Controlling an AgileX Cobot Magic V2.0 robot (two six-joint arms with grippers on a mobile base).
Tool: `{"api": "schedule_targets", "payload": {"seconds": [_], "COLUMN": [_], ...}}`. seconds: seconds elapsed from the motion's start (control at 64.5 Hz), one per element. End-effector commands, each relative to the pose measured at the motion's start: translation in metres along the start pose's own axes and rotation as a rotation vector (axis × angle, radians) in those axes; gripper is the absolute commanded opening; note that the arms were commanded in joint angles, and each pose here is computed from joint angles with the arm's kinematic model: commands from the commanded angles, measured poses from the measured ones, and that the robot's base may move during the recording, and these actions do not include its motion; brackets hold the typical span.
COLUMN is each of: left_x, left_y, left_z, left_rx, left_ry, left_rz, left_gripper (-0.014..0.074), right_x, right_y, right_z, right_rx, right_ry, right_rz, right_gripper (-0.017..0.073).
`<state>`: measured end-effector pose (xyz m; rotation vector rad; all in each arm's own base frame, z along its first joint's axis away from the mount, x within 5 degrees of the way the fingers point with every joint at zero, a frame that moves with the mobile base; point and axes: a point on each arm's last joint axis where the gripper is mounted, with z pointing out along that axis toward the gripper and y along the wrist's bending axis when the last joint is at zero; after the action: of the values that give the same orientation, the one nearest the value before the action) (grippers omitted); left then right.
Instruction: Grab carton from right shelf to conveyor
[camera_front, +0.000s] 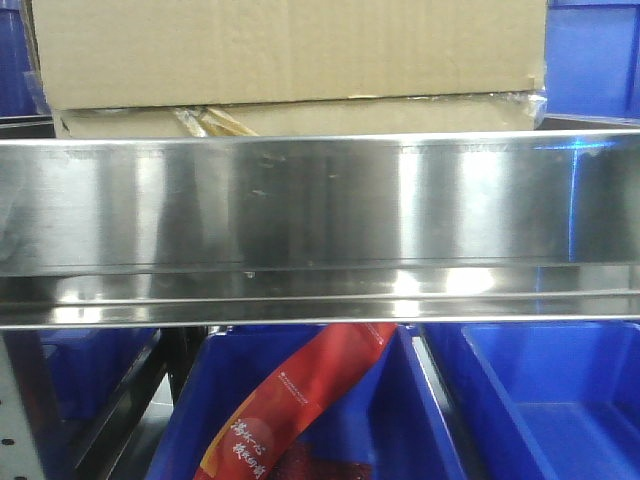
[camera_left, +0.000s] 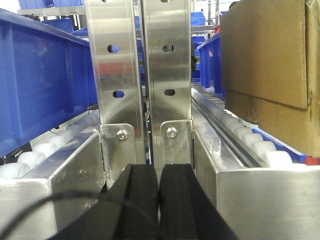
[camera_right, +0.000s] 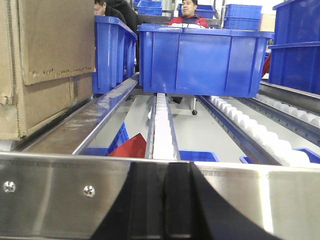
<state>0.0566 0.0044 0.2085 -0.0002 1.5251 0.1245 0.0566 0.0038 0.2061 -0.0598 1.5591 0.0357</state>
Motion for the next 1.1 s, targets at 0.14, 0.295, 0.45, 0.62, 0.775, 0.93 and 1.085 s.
{"api": "schedule_targets", "payload": {"seconds": [0.14, 0.295, 0.45, 0.62, 0.775, 0.93, 1.085], "left_x": [-0.003, -0.003, -0.003, -0.004, -0.007, -0.008, -0.015], "left_y": [0.0, 0.0, 0.0, 0.0, 0.0, 0.001, 0.002], "left_z": [0.0, 0.0, 0.0, 0.0, -0.001, -0.001, -0.001], "left_rx": [0.0, 0.0, 0.0, 0.0, -0.003, -0.004, -0.014], "left_ry": [-0.027, -0.027, -0.027, -0.034, -0.066, -0.076, -0.151], "left_rz": [0.0, 0.0, 0.0, 0.0, 0.0, -0.018, -0.134], "left_gripper": [0.0, 0.0, 0.0, 0.0, 0.0, 0.0, 0.0], "right_x": [-0.003, -0.003, -0.003, -0.006, -0.009, -0.013, -0.022], "right_y": [0.0, 0.0, 0.0, -0.001, -0.001, -0.002, -0.002], "right_z": [0.0, 0.0, 0.0, 0.0, -0.001, -0.001, -0.003], "right_rx": [0.001, 0.001, 0.001, 0.007, 0.01, 0.017, 0.023], "right_ry": [-0.027, -0.027, -0.027, -0.065, -0.093, -0.139, -0.203], "right_rz": [0.001, 0.001, 0.001, 0.001, 0.001, 0.001, 0.003], "right_gripper": [-0.0067, -0.0067, -0.0067, -0.0067, -0.0067, -0.0067, -0.0067]}}
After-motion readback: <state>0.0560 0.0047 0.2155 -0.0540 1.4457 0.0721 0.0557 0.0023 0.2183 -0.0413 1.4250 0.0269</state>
